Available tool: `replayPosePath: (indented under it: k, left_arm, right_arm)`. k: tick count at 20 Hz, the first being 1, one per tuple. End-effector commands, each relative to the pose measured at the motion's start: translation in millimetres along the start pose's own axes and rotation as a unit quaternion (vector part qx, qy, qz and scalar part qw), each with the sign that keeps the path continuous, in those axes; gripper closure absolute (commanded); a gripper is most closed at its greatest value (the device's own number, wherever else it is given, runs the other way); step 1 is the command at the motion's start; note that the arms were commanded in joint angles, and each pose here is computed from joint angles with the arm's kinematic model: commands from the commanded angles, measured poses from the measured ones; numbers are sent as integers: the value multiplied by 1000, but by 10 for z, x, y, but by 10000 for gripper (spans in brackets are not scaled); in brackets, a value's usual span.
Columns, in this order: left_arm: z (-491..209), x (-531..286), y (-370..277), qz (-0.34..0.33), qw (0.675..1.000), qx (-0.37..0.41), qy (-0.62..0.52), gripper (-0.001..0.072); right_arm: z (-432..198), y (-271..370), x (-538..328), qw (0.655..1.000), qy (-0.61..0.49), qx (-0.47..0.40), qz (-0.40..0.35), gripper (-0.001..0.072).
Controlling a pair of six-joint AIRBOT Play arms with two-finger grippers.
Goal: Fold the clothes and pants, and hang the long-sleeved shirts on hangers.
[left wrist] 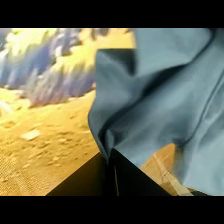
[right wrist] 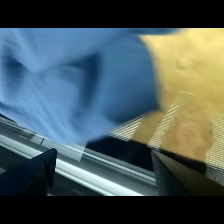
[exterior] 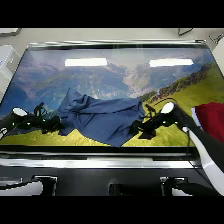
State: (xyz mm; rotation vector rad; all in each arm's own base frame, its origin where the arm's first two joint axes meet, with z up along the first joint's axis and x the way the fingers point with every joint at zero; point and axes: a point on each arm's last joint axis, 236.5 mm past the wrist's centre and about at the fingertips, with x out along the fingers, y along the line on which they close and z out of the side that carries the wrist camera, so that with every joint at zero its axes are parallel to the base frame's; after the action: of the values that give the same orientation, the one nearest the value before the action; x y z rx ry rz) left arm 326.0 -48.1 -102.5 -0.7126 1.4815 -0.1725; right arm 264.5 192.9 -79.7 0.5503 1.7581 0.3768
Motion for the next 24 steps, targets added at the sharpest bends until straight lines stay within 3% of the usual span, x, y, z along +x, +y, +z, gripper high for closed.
replayPosePath:
  k: [1,3,4,5,6,7,10,13,15,16,18,20,22,24]
  left_arm:
    - [33,-103,-182,-18,999,17,-20,678]
    - [60,-228,-265,-21,999,29,-40,678]
    - [70,-282,-301,-21,998,36,-49,678]
    - [81,-339,-339,-22,997,47,-57,678]
    - [91,-388,-383,-26,996,53,-66,678]
    - [101,-444,-442,-32,995,56,-75,678]
    - [235,-857,-895,-76,980,117,-141,679]
    - [350,-1941,-1857,-148,913,249,-286,680]
    - [177,-2948,-2546,-193,844,306,-397,679]
    - [-13,-3452,-2849,-213,802,332,-448,679]
    - [-603,-4422,-3357,-245,708,379,-544,679]
    - [-1159,-5055,-3596,-257,630,402,-612,679]
    - [-1570,-5460,-3663,-269,574,403,-660,679]
    - [-1794,-5703,-3640,-275,539,391,-693,679]
  right_arm:
    - [63,178,378,1000,-18,3,-11,34]
    - [136,264,440,999,-37,17,-4,49]
    - [184,284,436,999,-48,27,0,134]
    - [212,287,433,998,-53,37,1,313]
    - [224,290,431,997,-56,44,2,545]
    - [225,309,417,998,-56,42,4,680]
    - [433,327,-60,995,-88,-45,-29,680]
    - [997,348,-1595,955,-258,-111,-101,679]
    - [1064,670,-3127,880,-439,-144,-111,679]
    - [860,936,-3913,823,-531,-170,-105,679]
    - [110,1432,-5058,710,-666,-212,-85,677]
    - [-707,1762,-5616,618,-737,-260,-79,677]
    - [-1274,1866,-5822,569,-772,-275,-70,677]
    - [-1610,1904,-5897,544,-788,-282,-63,677]
